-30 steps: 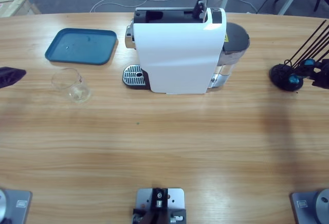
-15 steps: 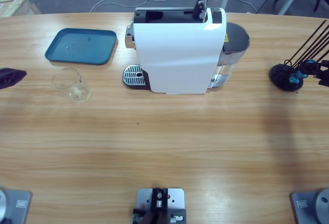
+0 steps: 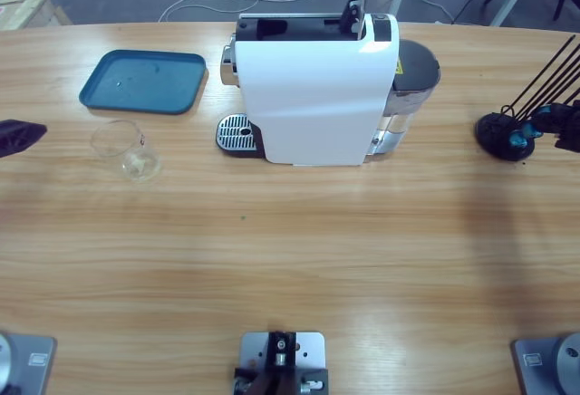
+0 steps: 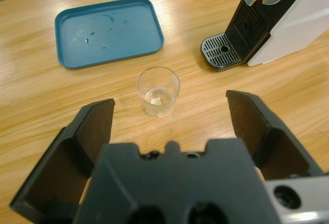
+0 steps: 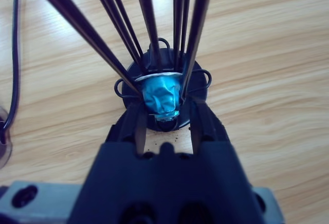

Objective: Pour coffee

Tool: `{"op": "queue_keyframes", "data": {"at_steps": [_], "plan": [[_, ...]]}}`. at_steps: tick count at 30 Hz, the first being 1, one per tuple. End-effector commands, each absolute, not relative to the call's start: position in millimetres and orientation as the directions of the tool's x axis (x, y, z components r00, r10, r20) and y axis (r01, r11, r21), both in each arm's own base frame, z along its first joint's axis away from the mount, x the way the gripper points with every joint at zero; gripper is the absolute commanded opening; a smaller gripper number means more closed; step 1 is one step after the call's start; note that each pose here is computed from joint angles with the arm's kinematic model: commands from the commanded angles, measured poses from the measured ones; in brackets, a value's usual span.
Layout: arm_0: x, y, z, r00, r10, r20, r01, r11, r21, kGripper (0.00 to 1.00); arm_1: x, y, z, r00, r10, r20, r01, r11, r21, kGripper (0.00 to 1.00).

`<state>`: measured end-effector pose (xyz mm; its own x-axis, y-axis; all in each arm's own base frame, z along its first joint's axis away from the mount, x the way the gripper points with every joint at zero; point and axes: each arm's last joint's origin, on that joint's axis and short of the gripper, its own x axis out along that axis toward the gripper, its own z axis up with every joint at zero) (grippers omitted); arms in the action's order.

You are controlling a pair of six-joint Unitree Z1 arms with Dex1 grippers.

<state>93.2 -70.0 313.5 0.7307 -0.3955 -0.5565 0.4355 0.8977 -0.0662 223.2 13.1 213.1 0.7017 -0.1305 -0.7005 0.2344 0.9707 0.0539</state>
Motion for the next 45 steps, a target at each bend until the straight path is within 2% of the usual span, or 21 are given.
{"op": "queue_keyframes", "data": {"at_steps": [1, 3, 14, 17, 25, 28, 31, 34, 36, 37, 39, 40, 42, 43, 45], "plan": [[89.0, -64.2, 304.4, 0.739, -0.374, -0.56, 0.421, 0.906, -0.049, 0.936, 227.4, 14.3, 207.9, 0.692, -0.125, -0.711, 0.21, 0.977, 0.033, 0.033], [88.9, -64.0, 304.5, 0.74, -0.374, -0.559, 0.421, 0.906, -0.049, 0.936, 226.5, 14.1, 208.5, 0.697, -0.127, -0.706, 0.205, 0.979, 0.025, 0.0], [88.7, -63.9, 304.0, 0.739, -0.374, -0.56, 0.421, 0.906, -0.049, 0.936, 224.0, 13.7, 208.8, 0.702, -0.128, -0.7, 0.197, 0.98, 0.018, 0.0], [88.7, -63.9, 304.1, 0.739, -0.374, -0.56, 0.421, 0.906, -0.049, 0.936, 218.1, 13.3, 217.8, 0.728, -0.123, -0.675, 0.191, 0.981, 0.027, 0.0], [89.3, -64.3, 303.5, 0.739, -0.373, -0.561, 0.421, 0.906, -0.049, 0.936, 182.5, 9.5, 290.2, 0.803, -0.115, -0.585, 0.174, 0.984, 0.045, 0.0], [89.4, -64.4, 303.7, 0.739, -0.373, -0.56, 0.421, 0.906, -0.049, 0.936, 176.7, 13.0, 310.4, 0.81, -0.095, -0.579, 0.15, 0.988, 0.048, 0.0], [89.5, -64.6, 303.5, 0.739, -0.373, -0.561, 0.421, 0.906, -0.048, 0.936, 169.3, 16.7, 339.1, 0.834, -0.071, -0.547, 0.113, 0.993, 0.044, 0.0], [89.6, -64.6, 303.2, 0.739, -0.373, -0.561, 0.421, 0.906, -0.049, 0.936, 161.5, 22.1, 373.0, 0.858, -0.03, -0.513, 0.045, 0.999, 0.017, 0.0], [89.7, -64.6, 303.0, 0.74, -0.374, -0.56, 0.421, 0.906, -0.049, 0.936, 149.7, 30.0, 389.3, 0.876, 0.041, -0.48, -0.051, 0.999, -0.006, 0.0], [89.7, -64.7, 303.1, 0.74, -0.374, -0.559, 0.421, 0.906, -0.049, 0.936, 143.3, 37.1, 395.6, 0.881, 0.108, -0.462, -0.132, 0.991, -0.02, 0.0], [89.7, -64.7, 303.0, 0.739, -0.375, -0.559, 0.421, 0.905, -0.051, 0.936, 133.4, 57.8, 403.4, 0.849, 0.274, -0.452, -0.334, 0.941, -0.056, 0.0], [89.5, -64.6, 302.8, 0.739, -0.376, -0.558, 0.421, 0.905, -0.052, 0.936, 129.3, 73.3, 403.3, 0.795, 0.386, -0.468, -0.469, 0.88, -0.073, 0.0], [89.4, -64.7, 303.0, 0.739, -0.379, -0.557, 0.423, 0.904, -0.054, 0.936, 125.3, 98.4, 397.8, 0.667, 0.553, -0.5, -0.662, 0.748, -0.057, 0.0], [89.3, -64.7, 302.9, 0.739, -0.379, -0.557, 0.424, 0.904, -0.054, 0.936, 124.2, 110.9, 395.0, 0.594, 0.619, -0.514, -0.738, 0.674, -0.041, 0.0], [89.4, -64.9, 302.9, 0.739, -0.382, -0.556, 0.425, 0.903, -0.055, 0.936, 127.1, 137.6, 387.9, 0.469, 0.688, -0.554, -0.835, 0.55, -0.024, 0.0]]}}
